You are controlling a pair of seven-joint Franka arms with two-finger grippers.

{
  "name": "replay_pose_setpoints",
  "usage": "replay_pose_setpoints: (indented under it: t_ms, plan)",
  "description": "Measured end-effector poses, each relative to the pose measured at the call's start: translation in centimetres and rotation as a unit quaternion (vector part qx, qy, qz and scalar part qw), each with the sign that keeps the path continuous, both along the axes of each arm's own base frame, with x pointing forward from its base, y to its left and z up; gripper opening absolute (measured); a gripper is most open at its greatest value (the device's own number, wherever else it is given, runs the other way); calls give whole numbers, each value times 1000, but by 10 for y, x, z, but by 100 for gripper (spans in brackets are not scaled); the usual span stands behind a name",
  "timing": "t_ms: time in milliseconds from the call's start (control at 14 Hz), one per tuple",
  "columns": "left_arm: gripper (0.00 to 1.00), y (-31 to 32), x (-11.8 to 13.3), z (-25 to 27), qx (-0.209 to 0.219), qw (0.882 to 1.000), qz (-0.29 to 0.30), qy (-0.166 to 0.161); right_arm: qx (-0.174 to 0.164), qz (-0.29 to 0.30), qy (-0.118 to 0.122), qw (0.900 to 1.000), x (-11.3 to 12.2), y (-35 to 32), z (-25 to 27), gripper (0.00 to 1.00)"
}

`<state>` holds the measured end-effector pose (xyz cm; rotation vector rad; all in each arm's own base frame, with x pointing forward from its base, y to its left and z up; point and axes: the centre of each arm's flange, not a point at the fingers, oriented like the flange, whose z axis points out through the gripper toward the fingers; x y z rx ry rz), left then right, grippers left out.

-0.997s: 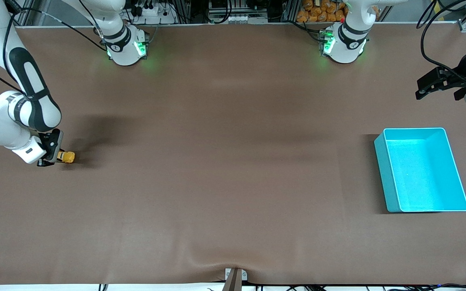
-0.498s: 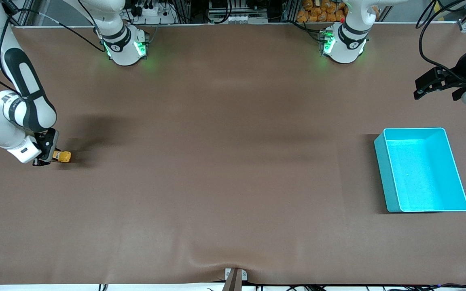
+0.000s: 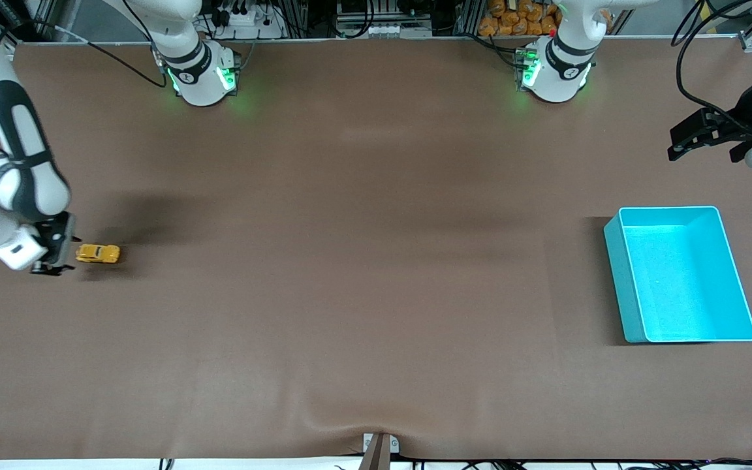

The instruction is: Wind and store yellow beetle car

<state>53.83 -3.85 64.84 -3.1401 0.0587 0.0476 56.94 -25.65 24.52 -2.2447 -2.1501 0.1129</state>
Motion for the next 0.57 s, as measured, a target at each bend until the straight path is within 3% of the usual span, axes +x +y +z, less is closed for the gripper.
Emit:
replay_pose_setpoints:
  t_ms: [71, 142, 569]
  plan:
    - [100, -1, 0, 0, 0, 1000, -1, 0, 3, -3, 6, 1000, 7, -7, 16, 98]
    - [100, -2, 0, -1, 0, 1000, -1, 1, 4, -6, 8, 1000, 11, -14, 28, 100]
    - [100, -5, 1, -2, 0, 1000, 2, 2, 8, -30, 10, 999, 4, -39, 31, 100]
